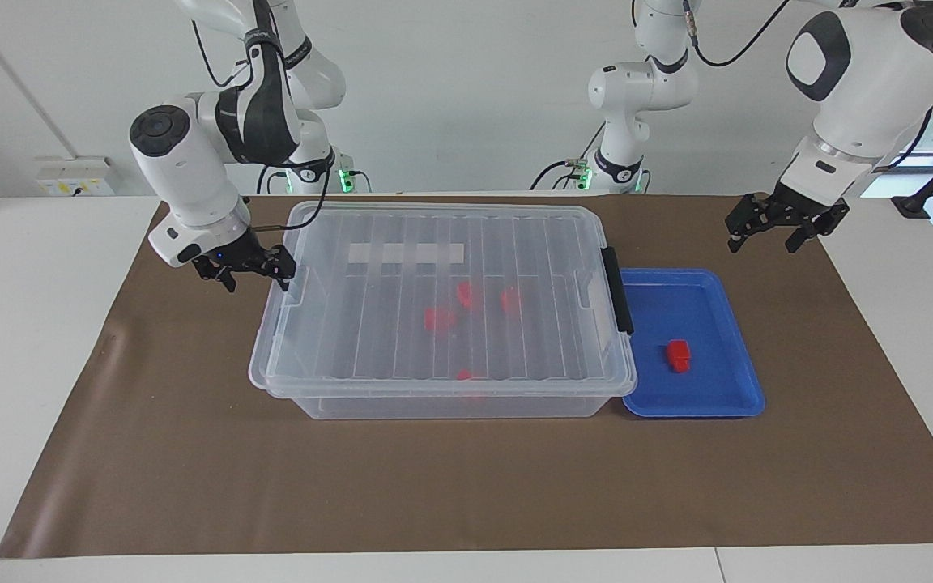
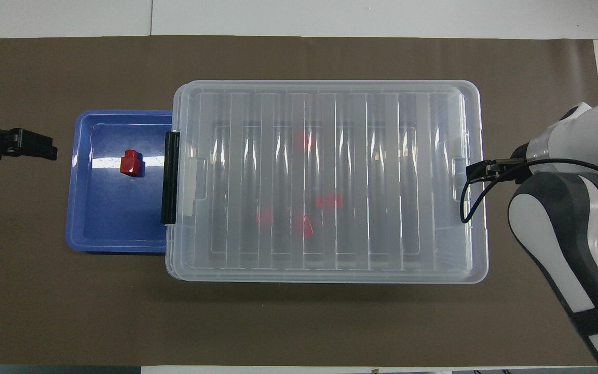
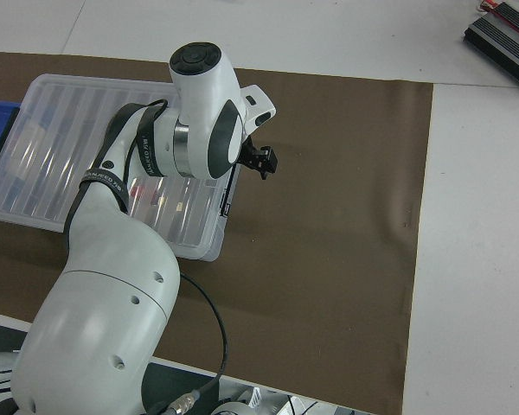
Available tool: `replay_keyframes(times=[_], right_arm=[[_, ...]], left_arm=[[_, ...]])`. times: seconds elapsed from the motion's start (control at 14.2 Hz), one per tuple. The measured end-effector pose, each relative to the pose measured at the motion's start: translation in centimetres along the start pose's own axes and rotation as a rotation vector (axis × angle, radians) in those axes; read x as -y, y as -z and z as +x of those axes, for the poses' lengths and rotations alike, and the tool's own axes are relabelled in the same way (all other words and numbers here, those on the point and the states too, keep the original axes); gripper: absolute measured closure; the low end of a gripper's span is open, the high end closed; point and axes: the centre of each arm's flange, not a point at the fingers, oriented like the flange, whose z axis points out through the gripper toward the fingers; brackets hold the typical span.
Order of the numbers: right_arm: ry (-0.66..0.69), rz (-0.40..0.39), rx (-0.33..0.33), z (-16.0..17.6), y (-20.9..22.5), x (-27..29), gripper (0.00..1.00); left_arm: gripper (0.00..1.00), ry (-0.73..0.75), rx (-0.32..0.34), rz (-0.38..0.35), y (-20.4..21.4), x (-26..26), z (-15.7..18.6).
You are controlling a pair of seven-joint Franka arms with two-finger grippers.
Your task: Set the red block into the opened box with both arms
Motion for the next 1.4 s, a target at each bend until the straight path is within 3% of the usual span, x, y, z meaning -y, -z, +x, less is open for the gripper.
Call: replay_keyframes(times=[0.91, 1.4], right_arm=[[0.082, 0.002, -0.017, 0.0, 0.1, -8.2, 0.0], [0.093, -0.033, -0.028, -0.1, 0.8, -11.1, 0.0]], left_arm=[[0.0, -0.017, -0.071, 0.001, -17.2, -0.9, 3.1], [0.0, 0.015, -0.046, -0.004, -24.4, -3.0, 2.8]])
